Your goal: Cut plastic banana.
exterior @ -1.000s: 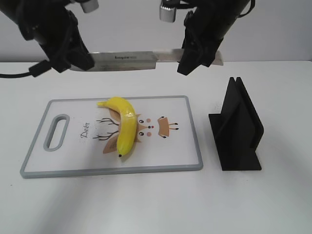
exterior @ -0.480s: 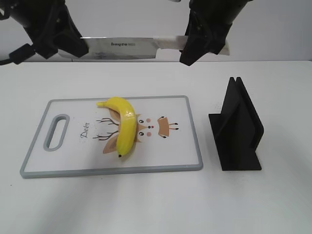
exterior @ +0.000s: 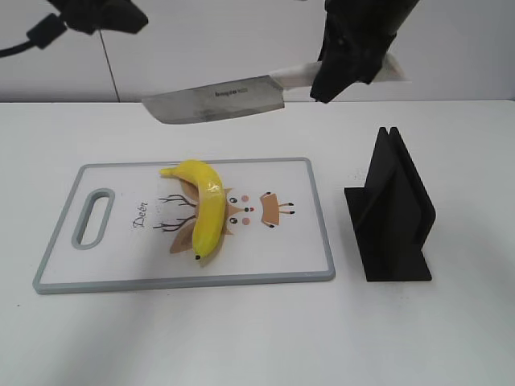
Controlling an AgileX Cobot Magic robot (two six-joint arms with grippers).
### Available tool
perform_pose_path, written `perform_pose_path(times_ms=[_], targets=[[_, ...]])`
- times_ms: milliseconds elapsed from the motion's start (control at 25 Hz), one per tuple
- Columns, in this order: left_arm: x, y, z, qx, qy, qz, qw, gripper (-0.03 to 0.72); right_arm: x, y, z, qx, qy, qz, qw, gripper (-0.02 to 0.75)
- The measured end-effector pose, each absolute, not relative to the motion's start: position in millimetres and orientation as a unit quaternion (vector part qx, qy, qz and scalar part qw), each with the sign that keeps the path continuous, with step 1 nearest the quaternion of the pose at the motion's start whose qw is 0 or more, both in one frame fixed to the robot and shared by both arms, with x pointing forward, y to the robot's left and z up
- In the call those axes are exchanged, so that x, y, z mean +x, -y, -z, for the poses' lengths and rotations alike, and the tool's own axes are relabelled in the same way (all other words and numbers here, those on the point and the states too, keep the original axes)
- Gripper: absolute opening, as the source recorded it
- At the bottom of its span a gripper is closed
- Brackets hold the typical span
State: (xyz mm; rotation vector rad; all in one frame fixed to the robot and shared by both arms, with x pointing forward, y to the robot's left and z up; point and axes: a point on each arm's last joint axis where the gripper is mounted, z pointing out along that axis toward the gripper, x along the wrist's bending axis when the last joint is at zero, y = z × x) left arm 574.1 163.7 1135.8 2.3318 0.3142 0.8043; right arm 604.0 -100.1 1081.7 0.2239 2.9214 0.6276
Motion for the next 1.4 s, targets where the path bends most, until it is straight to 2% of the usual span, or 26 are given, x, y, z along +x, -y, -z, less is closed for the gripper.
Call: perform_pose_path(times_ms=[200, 400, 560, 760, 1040, 1400], targets=[[568.1, -195.0, -1155.9, 0.837, -0.304, -0.293, 0.349, 0.620, 612.6, 109.5, -1099.3, 0.253, -0.942, -0.199, 0.090, 0.167], [563.2, -242.7, -1145.8, 0.818, -0.456, -0.230, 0.263, 0.605, 614.1, 122.8, -1110.2, 0.371, -0.900, -0.212, 0.083, 0.167], [549.7, -278.7, -1137.4, 0.786, -0.570, -0.151, 0.188, 0.585, 607.2, 132.5, -1126.6, 0.433, -0.868, -0.228, 0.084, 0.167], [528.5, -296.0, -1121.3, 0.768, -0.612, -0.113, 0.151, 0.575, 584.0, 145.0, -1140.1, 0.511, -0.824, -0.230, 0.079, 0.167], [452.7, -295.2, -1102.0, 0.769, -0.617, -0.095, 0.138, 0.573, 549.3, 176.4, -1115.3, 0.616, -0.742, -0.225, 0.139, 0.167], [355.2, -294.4, -1089.3, 0.746, -0.600, -0.193, 0.213, 0.552, 520.3, 186.6, -1048.8, 0.665, -0.711, -0.204, 0.104, 0.167]])
